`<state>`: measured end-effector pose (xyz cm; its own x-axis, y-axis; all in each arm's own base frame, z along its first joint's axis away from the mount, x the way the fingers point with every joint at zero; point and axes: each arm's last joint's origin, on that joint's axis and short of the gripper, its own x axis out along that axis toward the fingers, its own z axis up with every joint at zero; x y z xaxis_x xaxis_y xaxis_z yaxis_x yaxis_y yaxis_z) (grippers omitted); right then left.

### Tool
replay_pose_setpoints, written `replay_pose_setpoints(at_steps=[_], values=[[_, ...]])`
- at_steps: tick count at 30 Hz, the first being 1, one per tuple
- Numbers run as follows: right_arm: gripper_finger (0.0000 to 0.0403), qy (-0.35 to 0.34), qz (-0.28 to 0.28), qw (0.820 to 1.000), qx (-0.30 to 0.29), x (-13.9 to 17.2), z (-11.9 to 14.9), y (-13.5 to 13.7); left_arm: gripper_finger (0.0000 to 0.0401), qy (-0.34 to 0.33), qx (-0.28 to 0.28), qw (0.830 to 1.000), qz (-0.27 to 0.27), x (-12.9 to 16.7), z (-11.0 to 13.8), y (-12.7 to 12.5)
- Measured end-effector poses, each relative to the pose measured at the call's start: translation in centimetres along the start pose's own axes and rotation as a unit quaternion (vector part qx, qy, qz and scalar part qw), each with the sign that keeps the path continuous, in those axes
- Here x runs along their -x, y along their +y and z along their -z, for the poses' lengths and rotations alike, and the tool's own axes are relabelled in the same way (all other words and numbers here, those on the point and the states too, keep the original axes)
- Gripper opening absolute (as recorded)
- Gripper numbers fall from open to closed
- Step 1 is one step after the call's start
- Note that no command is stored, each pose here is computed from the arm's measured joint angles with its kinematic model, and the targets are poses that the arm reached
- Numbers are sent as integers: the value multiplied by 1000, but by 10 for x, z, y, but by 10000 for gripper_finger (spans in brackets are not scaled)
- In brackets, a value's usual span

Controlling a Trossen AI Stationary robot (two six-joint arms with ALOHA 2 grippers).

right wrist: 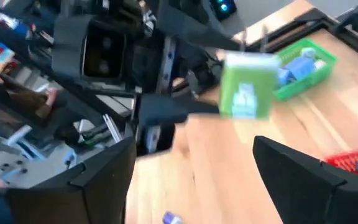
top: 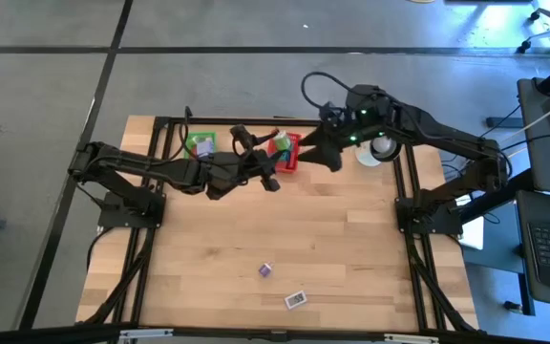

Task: Pick & Place Office items
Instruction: Put the green charger adapter into the green bin

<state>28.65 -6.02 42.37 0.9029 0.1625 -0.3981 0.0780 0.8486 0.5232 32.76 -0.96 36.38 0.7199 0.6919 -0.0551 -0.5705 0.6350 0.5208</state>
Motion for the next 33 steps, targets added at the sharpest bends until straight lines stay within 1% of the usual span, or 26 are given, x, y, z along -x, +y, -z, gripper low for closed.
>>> replay_pose_setpoints(at_steps=[2, 4, 6, 10, 13, 16, 19, 21, 23, 25, 28, 31, 33], values=[[326, 7, 7, 1000, 6, 11, 3, 2, 181, 4, 1, 1000, -9, 0, 0, 0], [325, 10, 29, 999, 13, 20, 6, 3, 181, 1, 2, 1000, -11, 0, -1, 1], [323, 11, 59, 998, 20, 28, 9, 3, 181, -12, -5, 1000, 1, 1, -3, 1], [320, 8, 126, 992, 32, 43, 15, 3, 181, -37, -13, 998, 43, 1, -4, -2], [320, 12, 180, 983, 34, 49, 19, 1, 181, -37, -12, 998, 43, 0, -4, -1], [320, 19, 235, 971, 41, 53, 23, -3, 181, -14, -2, 1000, 10, -2, -1, 2], [320, 29, 283, 958, 41, 55, 26, -6, 181, 37, -6, 999, -14, -8, 10, 6], [320, 33, 303, 952, 42, 56, 28, -8, 182, 80, -4, 997, -16, -14, 23, 9], [320, 31, 314, 948, 44, 57, 28, -8, 182, 129, 9, 992, -3, -21, 40, 14], [320, 30, 321, 946, 45, 57, 28, -9, 182, 184, 32, 982, 17, -28, 58, 21], [320, 30, 322, 945, 48, 57, 27, -9, 182, 280, 52, 958, 24, -36, 86, 38], [320, 30, 322, 945, 48, 57, 27, -9, 182, 379, 63, 923, 21, -39, 114, 60], [320, 30, 322, 945, 48, 57, 27, -9, 182, 447, 62, 891, 37, -38, 132, 75]])
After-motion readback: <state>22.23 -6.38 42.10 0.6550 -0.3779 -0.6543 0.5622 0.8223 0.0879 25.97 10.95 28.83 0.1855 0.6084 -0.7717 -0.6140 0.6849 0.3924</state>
